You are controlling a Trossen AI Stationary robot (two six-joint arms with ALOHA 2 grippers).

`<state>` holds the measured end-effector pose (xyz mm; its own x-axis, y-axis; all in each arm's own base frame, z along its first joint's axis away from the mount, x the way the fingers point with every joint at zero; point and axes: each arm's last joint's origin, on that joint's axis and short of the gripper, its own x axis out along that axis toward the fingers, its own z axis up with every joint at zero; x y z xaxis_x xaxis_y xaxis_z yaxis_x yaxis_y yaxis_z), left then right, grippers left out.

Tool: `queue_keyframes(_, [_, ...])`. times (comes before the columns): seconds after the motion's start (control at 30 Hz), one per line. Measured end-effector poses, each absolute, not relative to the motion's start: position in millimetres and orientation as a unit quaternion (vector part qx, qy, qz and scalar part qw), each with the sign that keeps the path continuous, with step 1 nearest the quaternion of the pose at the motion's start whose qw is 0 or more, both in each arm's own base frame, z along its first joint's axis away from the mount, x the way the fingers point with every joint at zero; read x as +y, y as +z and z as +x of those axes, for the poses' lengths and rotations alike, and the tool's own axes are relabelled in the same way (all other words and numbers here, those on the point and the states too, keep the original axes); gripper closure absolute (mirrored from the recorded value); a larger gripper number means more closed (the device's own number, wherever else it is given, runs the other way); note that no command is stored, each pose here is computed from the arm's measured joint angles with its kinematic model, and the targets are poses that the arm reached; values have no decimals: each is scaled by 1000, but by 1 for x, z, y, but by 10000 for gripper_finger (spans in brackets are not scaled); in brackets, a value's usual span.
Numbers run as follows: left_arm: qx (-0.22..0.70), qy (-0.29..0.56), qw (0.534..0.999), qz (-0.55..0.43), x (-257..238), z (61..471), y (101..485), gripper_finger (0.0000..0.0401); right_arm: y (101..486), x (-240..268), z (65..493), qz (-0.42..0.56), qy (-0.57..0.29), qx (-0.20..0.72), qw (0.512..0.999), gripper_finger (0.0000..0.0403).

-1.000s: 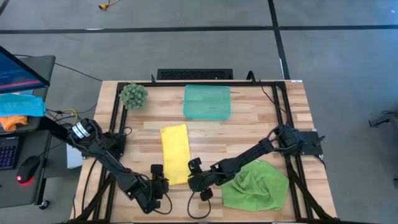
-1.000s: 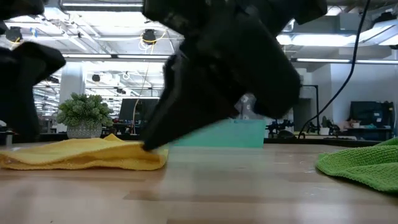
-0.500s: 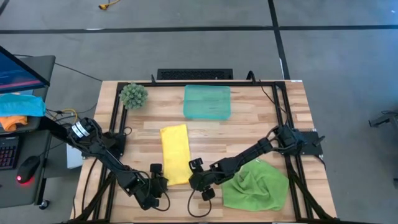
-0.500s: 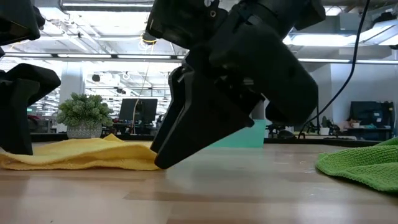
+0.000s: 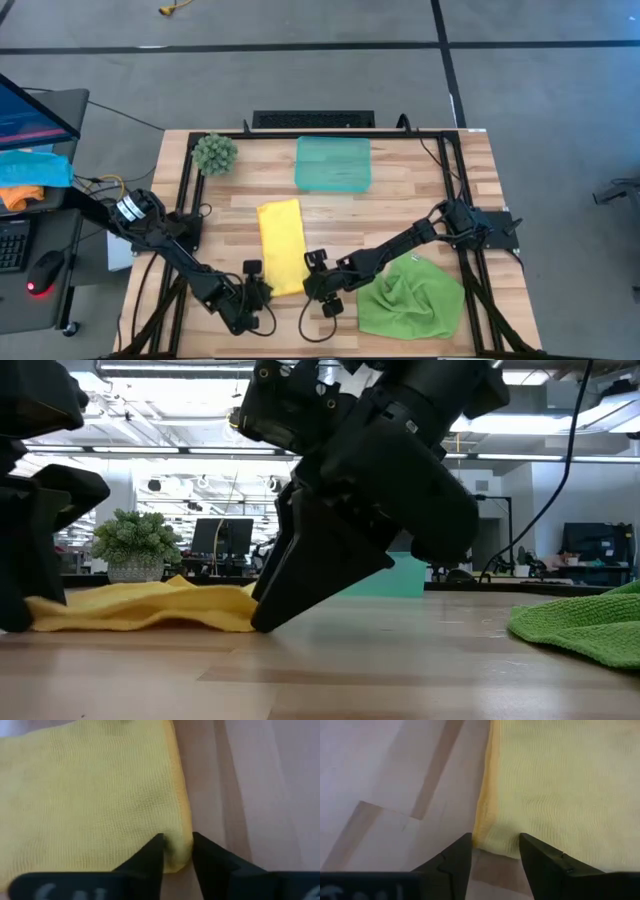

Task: Roll microfiber towels into tight, uniform cylinder then place into a basket
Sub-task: Fold the yellow microfiber cloth

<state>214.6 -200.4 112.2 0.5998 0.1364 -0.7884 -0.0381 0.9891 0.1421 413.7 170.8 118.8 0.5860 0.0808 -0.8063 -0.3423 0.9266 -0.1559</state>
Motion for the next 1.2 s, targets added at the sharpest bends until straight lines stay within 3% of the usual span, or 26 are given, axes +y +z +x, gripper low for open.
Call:
queue_keyframes(0.2, [445, 52, 891, 67, -198, 215, 112, 389, 119, 172, 413, -150, 120, 439, 878, 231])
queue_keyframes(0.27, [444, 54, 892, 67, -198, 215, 112, 396, 119, 172, 413, -150, 121, 439, 878, 244])
queue_keyframes(0.6, [442, 56, 893, 63, -198, 215, 112, 398, 120, 169, 415, -134, 111, 441, 881, 390])
queue_keyframes(0.8, [449, 51, 889, 71, -204, 216, 118, 399, 128, 172, 419, -124, 109, 437, 884, 375])
queue_keyframes(0.97, [466, 57, 879, 80, -214, 212, 129, 400, 144, 184, 421, -129, 117, 434, 884, 395])
queue_keyframes(1.2, [468, 55, 878, 84, -235, 206, 153, 400, 165, 207, 420, -144, 125, 421, 887, 388])
